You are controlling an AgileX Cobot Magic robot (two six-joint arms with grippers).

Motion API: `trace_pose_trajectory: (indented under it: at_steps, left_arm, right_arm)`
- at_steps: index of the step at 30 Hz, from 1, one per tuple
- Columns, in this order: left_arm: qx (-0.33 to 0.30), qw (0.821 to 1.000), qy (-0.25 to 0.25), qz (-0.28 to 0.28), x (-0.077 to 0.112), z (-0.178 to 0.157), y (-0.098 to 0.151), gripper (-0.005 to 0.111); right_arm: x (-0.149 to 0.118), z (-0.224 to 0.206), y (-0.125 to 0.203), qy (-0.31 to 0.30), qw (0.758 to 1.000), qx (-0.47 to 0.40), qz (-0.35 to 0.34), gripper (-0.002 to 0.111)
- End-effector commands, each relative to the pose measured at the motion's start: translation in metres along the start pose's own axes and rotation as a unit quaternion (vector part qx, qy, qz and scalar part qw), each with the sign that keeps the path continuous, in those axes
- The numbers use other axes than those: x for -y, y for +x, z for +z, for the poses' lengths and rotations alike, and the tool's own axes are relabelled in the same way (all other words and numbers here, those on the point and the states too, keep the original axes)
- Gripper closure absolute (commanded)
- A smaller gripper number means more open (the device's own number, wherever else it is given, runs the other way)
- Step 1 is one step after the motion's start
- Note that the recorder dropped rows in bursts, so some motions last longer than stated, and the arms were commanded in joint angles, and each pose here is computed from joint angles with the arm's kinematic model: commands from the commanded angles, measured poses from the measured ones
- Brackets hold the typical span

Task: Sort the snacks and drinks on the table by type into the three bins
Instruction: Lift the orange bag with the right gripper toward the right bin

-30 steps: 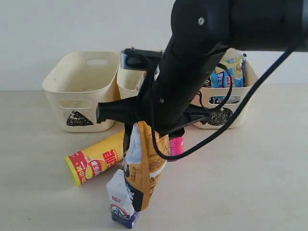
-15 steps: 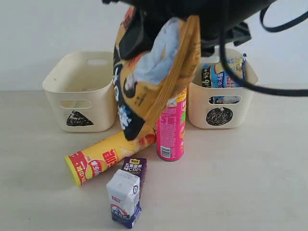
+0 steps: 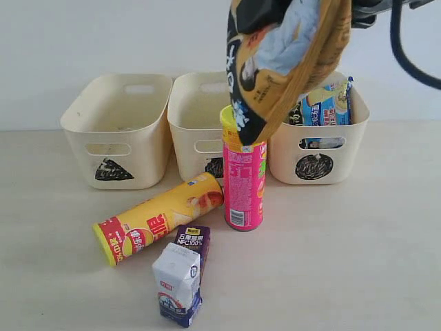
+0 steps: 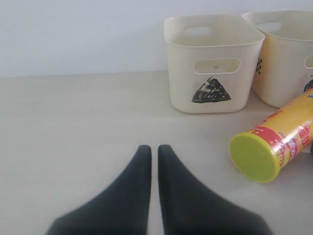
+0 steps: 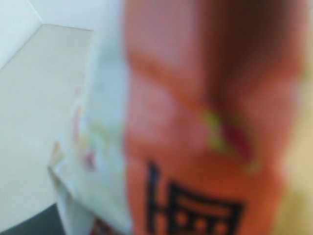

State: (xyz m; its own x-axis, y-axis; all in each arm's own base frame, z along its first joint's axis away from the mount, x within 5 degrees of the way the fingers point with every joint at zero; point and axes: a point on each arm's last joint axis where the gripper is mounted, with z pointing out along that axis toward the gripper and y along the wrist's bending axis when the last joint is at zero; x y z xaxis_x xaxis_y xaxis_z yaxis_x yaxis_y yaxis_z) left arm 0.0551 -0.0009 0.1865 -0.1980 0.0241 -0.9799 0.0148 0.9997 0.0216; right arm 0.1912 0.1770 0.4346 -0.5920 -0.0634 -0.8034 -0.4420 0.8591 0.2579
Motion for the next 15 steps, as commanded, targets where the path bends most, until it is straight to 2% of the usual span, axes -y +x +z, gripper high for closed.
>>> trace_pose_trajectory:
  at_steps: [1, 7, 11, 15]
  left_arm:
    - [0.008, 1.000, 0.004, -0.004, 0.000, -0.001, -0.002, 0.103]
    - [0.008, 1.000, 0.004, -0.004, 0.000, -0.001, -0.002, 0.103]
    - [0.008, 1.000, 0.004, -0.004, 0.000, -0.001, -0.002, 0.103]
    - [0.008, 1.000, 0.004, -0.004, 0.000, -0.001, -0.002, 0.103]
  right_arm:
    - [0.011, -0.007, -0.009, 0.053, 0.997, 0.049, -0.003, 0.108]
    - [0.031, -0.008, -0.015, 0.125, 0.990, 0.070, 0.015, 0.108]
    - [0.063, -0.001, -0.022, 0.175, 0.981, 0.068, 0.048, 0.108]
    - [0.093, 0.017, -0.034, 0.160, 0.984, 0.049, 0.066, 0.108]
